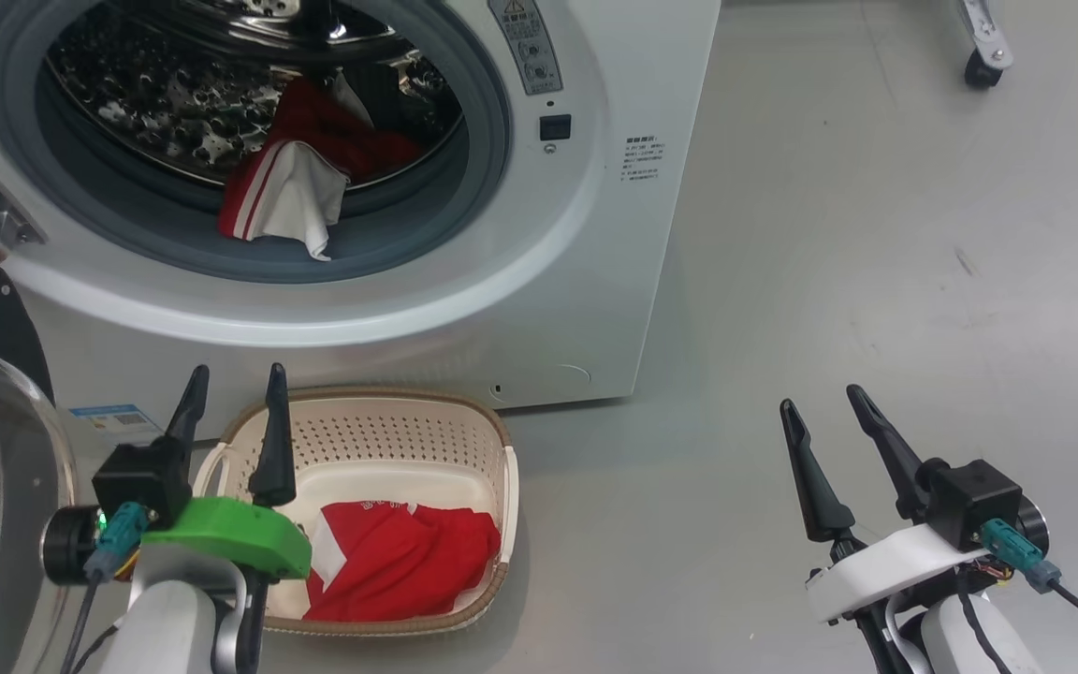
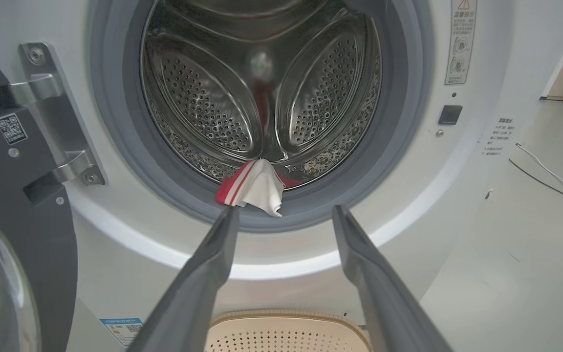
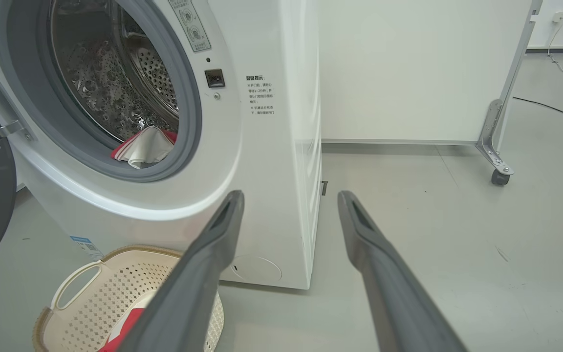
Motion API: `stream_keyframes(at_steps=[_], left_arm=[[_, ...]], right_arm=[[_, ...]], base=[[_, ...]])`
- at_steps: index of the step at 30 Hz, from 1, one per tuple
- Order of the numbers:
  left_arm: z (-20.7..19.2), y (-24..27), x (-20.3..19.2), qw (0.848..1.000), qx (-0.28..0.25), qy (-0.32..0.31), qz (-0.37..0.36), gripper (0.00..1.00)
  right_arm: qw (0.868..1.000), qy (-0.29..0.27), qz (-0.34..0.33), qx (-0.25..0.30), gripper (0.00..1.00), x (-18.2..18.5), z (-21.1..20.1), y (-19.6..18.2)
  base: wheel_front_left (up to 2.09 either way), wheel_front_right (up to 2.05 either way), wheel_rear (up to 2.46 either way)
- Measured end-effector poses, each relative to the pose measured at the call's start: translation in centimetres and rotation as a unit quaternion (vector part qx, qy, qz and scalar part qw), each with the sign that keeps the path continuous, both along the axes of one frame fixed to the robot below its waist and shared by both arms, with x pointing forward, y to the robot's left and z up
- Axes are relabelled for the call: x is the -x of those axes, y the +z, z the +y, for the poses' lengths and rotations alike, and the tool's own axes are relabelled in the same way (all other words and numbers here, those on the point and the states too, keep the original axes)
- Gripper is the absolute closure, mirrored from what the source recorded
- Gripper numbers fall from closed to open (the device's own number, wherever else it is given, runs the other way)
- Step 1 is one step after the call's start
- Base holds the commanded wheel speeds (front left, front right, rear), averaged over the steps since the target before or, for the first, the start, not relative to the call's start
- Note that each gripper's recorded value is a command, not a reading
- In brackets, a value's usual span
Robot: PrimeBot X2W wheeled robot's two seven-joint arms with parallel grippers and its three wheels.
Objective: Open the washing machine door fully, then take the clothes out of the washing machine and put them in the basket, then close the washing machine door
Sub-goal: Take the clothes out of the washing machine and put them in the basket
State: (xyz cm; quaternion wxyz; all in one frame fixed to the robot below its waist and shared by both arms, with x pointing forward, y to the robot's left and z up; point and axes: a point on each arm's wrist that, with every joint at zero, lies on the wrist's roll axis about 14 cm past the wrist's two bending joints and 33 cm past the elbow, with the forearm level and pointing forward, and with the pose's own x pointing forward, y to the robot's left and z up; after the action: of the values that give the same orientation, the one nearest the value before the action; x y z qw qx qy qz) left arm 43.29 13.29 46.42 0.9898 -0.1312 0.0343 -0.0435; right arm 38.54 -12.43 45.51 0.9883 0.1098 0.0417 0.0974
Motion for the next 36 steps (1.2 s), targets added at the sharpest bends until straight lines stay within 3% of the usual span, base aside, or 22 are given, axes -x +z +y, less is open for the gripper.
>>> stream_keyframes(at_steps=[15, 36], left_arm=[[0.7, -0.2, 6.5, 1.0, -0.008, 0.017, 0.009, 0.0], [0.5, 0.5, 9.2, 1.0, -0.004, 0.02, 0.006, 0.0]], right_arm=[[1.0, -0.007, -0.013, -0.001, 0.0, 3.4, 0.1, 1.1], [1.0, 0.005, -0.022, -0.004, 0.0, 4.3, 1.1, 1.8]], base=[[0.0, 0.0, 0.0], [0.0, 0.0, 0.0]])
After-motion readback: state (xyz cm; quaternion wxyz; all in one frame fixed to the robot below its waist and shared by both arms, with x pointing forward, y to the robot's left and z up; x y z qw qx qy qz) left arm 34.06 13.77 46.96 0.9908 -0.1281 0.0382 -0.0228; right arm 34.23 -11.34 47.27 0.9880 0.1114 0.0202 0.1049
